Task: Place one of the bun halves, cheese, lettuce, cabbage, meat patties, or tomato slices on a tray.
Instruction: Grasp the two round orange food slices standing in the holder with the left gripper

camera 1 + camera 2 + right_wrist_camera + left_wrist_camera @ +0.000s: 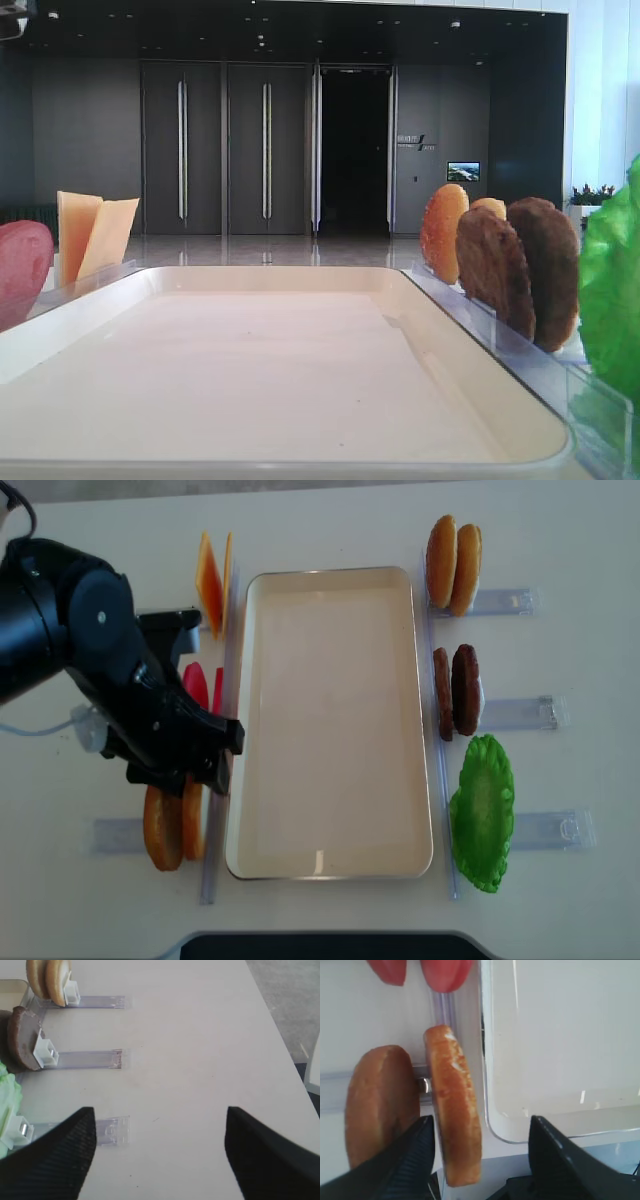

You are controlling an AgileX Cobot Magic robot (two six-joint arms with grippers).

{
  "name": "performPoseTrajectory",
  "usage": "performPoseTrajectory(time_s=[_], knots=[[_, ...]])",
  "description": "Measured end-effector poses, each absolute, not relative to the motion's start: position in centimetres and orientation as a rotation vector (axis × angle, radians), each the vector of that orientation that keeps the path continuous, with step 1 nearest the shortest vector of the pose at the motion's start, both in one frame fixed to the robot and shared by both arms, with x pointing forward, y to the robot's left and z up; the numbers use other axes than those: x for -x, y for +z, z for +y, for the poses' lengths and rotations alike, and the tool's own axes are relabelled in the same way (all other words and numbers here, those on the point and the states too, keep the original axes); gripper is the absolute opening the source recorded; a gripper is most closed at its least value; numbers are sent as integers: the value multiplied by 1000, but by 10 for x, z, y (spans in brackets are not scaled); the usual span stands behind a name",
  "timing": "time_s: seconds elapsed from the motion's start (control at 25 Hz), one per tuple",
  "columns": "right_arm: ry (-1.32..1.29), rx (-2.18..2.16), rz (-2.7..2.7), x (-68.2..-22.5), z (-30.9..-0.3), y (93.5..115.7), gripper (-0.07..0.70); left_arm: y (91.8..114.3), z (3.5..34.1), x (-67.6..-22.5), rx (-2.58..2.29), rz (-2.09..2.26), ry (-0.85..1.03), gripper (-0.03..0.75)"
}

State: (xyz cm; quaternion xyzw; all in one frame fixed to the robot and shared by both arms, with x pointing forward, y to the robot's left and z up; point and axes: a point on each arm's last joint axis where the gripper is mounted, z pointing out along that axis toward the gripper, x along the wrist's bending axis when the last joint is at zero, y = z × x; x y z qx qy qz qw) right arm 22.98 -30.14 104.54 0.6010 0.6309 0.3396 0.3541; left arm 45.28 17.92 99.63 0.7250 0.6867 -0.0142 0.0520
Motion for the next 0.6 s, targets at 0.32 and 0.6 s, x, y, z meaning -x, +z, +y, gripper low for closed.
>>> performPoseTrajectory(time_s=[0.32,0.6], knots=[[878,-1554,1631,-230,-301,1045,538,983,166,-453,-2290,2057,-26,454],[878,-1554,1631,-230,-301,1045,538,982,168,-453,-2303,2074,4,454]])
